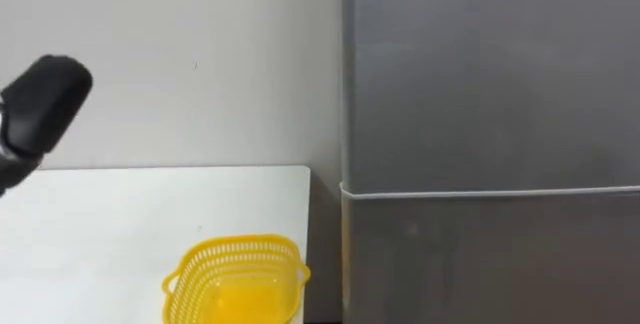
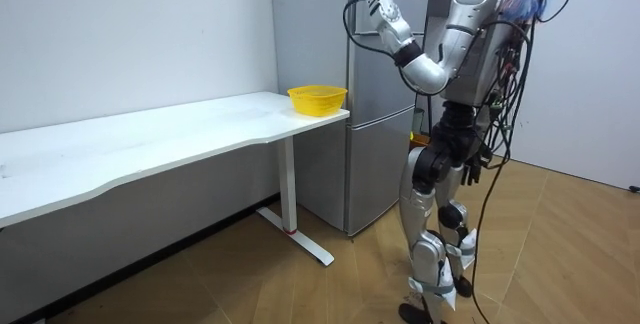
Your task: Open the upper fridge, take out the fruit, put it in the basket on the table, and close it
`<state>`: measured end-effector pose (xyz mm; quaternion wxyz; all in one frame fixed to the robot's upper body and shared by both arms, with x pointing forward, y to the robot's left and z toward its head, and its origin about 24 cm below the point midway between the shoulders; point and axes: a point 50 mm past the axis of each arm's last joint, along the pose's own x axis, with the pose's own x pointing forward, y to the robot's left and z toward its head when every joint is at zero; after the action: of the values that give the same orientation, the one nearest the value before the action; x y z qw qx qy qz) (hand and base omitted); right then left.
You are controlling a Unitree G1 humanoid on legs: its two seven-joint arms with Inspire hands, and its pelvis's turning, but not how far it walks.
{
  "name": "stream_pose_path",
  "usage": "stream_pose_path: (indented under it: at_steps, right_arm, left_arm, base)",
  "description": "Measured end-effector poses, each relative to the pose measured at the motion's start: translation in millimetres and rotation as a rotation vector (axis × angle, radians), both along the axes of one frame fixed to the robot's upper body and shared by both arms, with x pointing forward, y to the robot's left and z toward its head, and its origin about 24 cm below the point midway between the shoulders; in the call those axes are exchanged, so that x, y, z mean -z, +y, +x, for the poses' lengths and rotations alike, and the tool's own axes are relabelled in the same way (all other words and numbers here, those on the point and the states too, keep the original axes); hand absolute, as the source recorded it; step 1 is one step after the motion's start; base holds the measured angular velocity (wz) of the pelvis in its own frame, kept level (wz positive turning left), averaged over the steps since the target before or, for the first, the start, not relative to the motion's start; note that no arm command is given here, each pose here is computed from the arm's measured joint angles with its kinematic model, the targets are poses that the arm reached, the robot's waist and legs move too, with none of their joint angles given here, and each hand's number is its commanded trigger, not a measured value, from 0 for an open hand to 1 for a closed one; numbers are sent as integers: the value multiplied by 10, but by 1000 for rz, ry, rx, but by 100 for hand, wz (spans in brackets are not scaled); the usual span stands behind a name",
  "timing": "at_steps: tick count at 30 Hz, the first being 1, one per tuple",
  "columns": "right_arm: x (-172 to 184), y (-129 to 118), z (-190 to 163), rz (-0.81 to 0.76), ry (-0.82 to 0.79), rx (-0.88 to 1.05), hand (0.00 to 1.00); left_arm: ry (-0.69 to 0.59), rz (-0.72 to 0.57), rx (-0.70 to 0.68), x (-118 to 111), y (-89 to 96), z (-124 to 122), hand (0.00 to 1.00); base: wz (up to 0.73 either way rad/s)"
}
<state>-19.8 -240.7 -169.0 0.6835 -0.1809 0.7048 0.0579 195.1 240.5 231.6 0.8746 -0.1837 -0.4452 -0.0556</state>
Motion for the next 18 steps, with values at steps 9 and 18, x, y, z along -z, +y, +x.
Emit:
stream_pose_path:
  at_steps: [9,18]
  right_arm:
    - [2,7,74,18,0,-26,0]
    - [0,-2,71,15,25,-24,0]
  left_arm:
    - [114,17,-12,137,-93,155,0]
    - [216,137,-35,231,-257,277,0]
  base:
    - [0]
    - [-3]
